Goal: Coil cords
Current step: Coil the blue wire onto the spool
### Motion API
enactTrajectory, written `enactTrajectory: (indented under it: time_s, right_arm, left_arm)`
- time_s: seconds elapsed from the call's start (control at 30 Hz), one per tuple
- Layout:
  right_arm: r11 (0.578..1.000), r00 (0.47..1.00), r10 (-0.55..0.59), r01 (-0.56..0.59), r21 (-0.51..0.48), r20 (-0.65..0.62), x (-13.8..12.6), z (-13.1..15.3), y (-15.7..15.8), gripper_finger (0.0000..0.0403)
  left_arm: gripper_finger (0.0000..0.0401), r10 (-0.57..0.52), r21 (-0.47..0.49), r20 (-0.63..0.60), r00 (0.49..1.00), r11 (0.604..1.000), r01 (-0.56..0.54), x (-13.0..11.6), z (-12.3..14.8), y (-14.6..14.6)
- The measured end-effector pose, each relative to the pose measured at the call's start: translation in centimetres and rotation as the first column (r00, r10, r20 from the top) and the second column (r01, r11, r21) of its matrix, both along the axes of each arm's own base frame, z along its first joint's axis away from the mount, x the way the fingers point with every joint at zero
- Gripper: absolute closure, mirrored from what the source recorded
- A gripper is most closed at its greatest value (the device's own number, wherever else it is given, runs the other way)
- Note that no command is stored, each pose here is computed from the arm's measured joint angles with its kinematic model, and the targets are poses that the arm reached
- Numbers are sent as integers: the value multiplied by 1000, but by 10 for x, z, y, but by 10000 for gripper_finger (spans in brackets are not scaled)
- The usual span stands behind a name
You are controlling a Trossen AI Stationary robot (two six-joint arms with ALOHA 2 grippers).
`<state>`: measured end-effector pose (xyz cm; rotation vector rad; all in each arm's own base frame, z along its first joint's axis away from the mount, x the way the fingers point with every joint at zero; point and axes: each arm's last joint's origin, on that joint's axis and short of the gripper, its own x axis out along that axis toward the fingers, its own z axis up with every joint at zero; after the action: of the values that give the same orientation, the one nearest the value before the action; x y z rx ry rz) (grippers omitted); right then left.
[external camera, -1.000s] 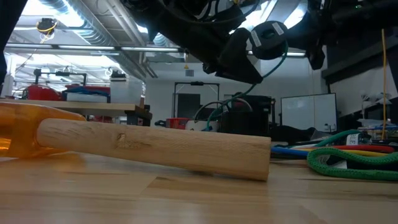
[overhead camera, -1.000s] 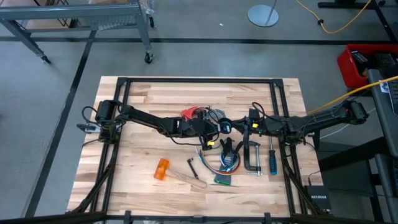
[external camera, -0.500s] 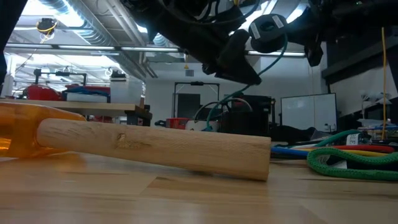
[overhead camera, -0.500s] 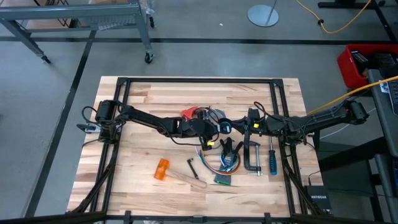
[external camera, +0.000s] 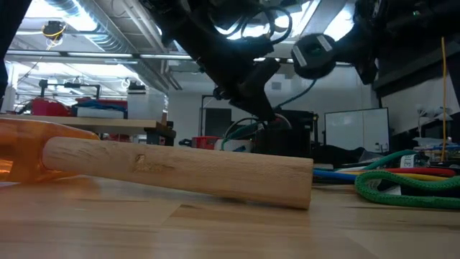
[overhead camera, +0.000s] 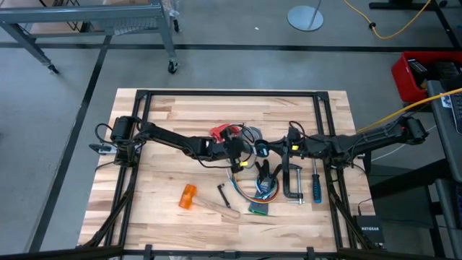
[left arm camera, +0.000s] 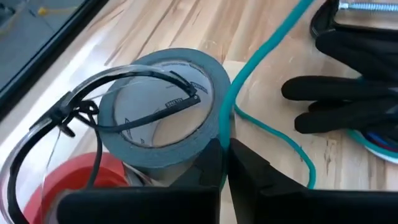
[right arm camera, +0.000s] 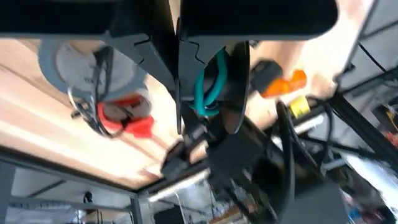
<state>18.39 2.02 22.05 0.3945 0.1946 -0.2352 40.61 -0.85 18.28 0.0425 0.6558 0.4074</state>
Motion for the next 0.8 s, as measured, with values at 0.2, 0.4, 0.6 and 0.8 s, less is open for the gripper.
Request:
enactTrajectory:
  time_s: [0.2,0.4,0.6,0.8]
  right_arm:
    - [1000,994,-1,-1,-17,-110,-3,-10,-1,401]
    - [999,979,-13,7,-33,-204,-7,-19,-1,401]
    - [997,972,-75,68,-42,-222,-7,-21,-3,401]
    - [991,960,-132,123,-53,-246,-2,-28,-4,401]
  left_arm:
    - [398,71,-75,39,997,995,-68,0,3,3]
    - [399,160,-193,138,977,972,-132,-4,24,10]
    - [400,142,-303,255,956,951,-61,-2,42,15]
    - [400,147,-365,351,925,931,-9,3,49,19]
